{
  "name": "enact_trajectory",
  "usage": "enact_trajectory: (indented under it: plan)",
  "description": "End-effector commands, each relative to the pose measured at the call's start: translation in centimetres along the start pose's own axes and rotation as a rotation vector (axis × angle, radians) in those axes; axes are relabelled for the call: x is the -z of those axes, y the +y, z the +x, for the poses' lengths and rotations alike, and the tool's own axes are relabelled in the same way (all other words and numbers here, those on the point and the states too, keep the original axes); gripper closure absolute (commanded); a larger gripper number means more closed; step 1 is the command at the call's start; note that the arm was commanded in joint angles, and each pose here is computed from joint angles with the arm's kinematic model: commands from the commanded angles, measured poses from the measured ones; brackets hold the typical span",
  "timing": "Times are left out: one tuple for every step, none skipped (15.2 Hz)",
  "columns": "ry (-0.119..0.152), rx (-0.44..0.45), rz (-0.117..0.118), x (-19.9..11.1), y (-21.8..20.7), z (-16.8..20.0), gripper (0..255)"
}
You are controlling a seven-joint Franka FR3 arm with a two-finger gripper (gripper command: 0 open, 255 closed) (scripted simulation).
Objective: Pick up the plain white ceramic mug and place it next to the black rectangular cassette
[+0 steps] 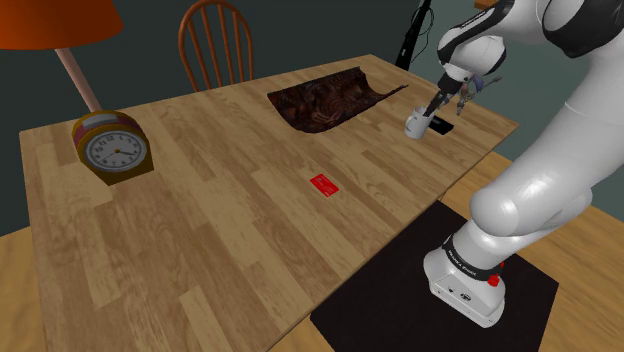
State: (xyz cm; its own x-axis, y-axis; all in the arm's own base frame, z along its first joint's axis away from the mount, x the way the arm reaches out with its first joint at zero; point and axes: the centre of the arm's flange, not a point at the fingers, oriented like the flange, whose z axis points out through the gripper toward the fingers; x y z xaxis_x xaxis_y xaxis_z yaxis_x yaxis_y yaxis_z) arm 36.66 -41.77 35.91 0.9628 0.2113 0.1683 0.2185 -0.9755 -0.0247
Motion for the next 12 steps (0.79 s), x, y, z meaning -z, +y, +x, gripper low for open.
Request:
enact_trajectory:
  plan:
    - [0.0,0.0,0.0,0.0,0.0,0.0,0]
    - [0.0,0.0,0.0,1.3,0.0,0.0,0]
    - [0.0,0.0,0.0,2.6,0.0,0.0,0]
    - [0.0,0.0,0.0,4.0,0.0,0.0,0]
    - [0.0,0.0,0.0,5.0,0.0,0.0,0]
    - [0.0,0.0,0.0,5.0,0.0,0.0,0]
    - [0.0,0.0,0.0,5.0,0.0,0.0,0]
    - [0.0,0.0,0.0,5.0,0.0,0.0,0]
    - [0.0,0.0,0.0,5.0,0.0,0.0,0]
    - [0.0,0.0,0.0,5.0,0.0,0.0,0]
    - [0.0,0.0,0.0,5.0,0.0,0.0,0]
    - [0.0,0.0,0.0,5.0,0.0,0.0,0]
